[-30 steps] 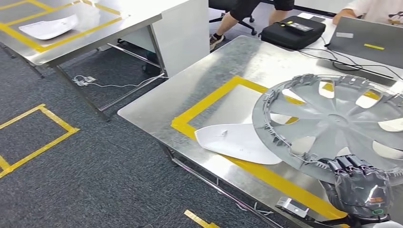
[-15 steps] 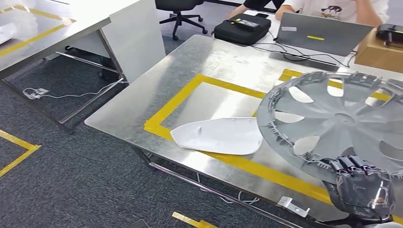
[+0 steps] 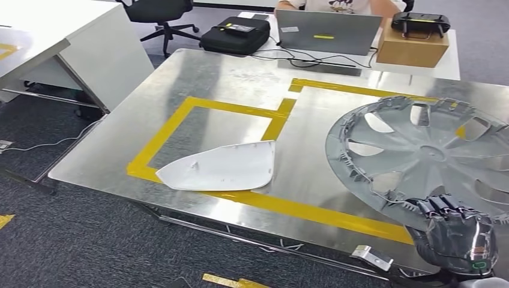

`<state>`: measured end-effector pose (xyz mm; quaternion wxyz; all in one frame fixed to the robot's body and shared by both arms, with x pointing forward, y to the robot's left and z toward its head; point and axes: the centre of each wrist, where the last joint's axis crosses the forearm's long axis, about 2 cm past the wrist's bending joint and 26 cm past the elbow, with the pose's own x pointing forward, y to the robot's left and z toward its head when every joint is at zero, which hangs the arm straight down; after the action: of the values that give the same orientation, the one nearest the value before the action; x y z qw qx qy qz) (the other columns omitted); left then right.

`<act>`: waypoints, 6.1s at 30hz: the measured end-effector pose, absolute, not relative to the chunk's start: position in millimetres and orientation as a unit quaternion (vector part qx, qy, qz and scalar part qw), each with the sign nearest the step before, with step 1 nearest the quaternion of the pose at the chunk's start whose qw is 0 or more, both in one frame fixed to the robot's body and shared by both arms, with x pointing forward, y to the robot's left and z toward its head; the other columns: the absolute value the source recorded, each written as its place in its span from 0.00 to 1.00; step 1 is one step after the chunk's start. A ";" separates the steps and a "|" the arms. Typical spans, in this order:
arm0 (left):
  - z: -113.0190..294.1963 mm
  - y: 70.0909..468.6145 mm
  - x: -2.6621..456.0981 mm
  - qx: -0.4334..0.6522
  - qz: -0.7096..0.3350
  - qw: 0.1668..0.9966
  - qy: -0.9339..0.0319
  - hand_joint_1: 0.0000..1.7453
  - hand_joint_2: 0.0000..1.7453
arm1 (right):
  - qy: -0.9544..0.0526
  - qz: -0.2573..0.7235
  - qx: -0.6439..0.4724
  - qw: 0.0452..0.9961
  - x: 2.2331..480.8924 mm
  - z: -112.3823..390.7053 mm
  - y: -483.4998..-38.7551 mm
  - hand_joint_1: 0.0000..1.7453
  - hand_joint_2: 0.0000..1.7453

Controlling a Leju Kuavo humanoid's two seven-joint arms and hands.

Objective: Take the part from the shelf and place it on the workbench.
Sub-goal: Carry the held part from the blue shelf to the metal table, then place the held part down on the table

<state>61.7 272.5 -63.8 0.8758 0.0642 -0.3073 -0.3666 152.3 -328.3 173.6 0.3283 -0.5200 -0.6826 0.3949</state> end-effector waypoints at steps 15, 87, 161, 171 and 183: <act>-63.4 279.6 61.9 0.066 -0.362 0.883 -0.292 0.00 0.00 | -0.658 0.417 -0.505 0.372 152.8 166.7 -327.6 1.00 1.00; -50.1 290.0 42.8 0.095 -0.341 0.898 -0.261 0.00 0.00 | -0.671 0.438 -0.424 0.422 183.1 146.9 -313.2 0.00 0.00; -39.3 277.0 34.5 0.098 -0.303 0.911 -0.263 0.00 0.00 | -0.646 0.353 -0.503 0.453 150.6 179.3 -322.8 0.00 0.00; -36.5 277.7 23.9 0.103 -0.271 0.924 -0.248 0.00 0.00 | -0.536 0.285 -0.369 0.704 96.2 121.6 -335.4 0.00 0.00; -33.8 281.9 16.1 0.112 -0.258 0.929 -0.240 0.00 0.00 | -0.327 0.216 -0.253 0.884 22.6 46.6 -318.1 0.00 0.00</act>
<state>16.1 281.9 -33.8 0.9290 0.1123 -0.2398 -0.2584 22.6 -318.1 46.6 0.8845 -0.2533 -0.3273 0.2156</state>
